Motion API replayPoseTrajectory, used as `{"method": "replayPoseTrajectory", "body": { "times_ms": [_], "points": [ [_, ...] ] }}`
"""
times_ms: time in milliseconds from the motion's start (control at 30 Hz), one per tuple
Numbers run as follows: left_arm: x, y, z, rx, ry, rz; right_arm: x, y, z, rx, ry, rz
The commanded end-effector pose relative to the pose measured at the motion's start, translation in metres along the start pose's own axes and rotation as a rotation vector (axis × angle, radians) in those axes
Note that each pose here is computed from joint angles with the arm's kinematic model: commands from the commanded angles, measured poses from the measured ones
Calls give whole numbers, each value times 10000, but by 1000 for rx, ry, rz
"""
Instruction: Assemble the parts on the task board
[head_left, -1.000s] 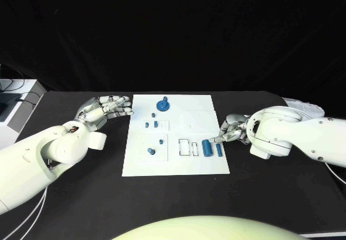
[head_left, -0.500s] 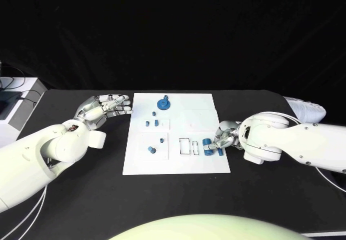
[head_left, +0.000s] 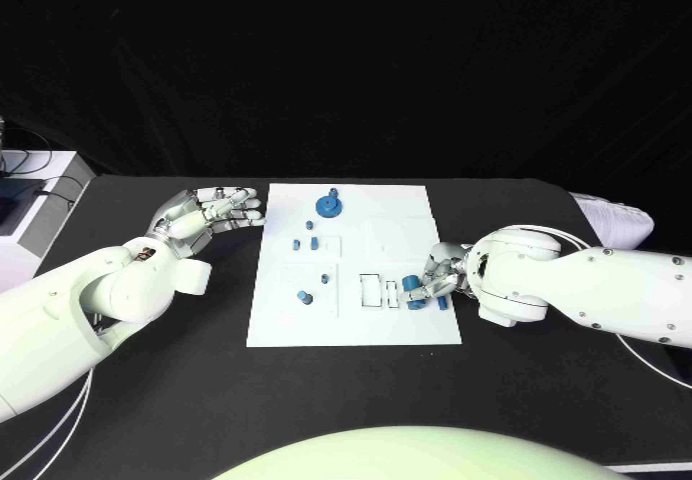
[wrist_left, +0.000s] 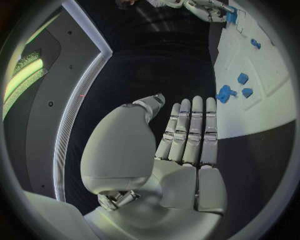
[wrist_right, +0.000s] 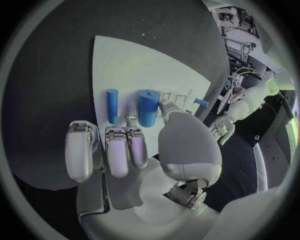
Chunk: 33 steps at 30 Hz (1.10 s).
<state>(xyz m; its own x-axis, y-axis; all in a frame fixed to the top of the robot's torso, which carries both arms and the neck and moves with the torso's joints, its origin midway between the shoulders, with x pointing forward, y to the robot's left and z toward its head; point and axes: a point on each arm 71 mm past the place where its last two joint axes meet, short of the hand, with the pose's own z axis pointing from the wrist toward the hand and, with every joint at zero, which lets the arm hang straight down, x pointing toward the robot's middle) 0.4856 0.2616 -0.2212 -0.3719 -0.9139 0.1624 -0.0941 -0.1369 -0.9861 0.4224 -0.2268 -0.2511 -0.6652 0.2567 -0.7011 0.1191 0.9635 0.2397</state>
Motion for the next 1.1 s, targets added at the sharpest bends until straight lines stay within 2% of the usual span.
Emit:
{"method": "replayPoseTrajectory", "body": {
  "times_ms": [33, 400, 700, 1100],
  "points": [
    [15, -11, -1, 8, 10, -10, 4, -18, 33, 19, -19, -37],
    [-11, -10, -12, 1, 7, -9, 33, 8, 38, 9, -30, 1],
    [-28, -7, -17, -4, 3, -7, 41, 15, -44, -13, -33, 116],
    [-33, -5, -19, -5, 2, -7, -137, 174, -227, -69, -74, 225]
  ]
}}
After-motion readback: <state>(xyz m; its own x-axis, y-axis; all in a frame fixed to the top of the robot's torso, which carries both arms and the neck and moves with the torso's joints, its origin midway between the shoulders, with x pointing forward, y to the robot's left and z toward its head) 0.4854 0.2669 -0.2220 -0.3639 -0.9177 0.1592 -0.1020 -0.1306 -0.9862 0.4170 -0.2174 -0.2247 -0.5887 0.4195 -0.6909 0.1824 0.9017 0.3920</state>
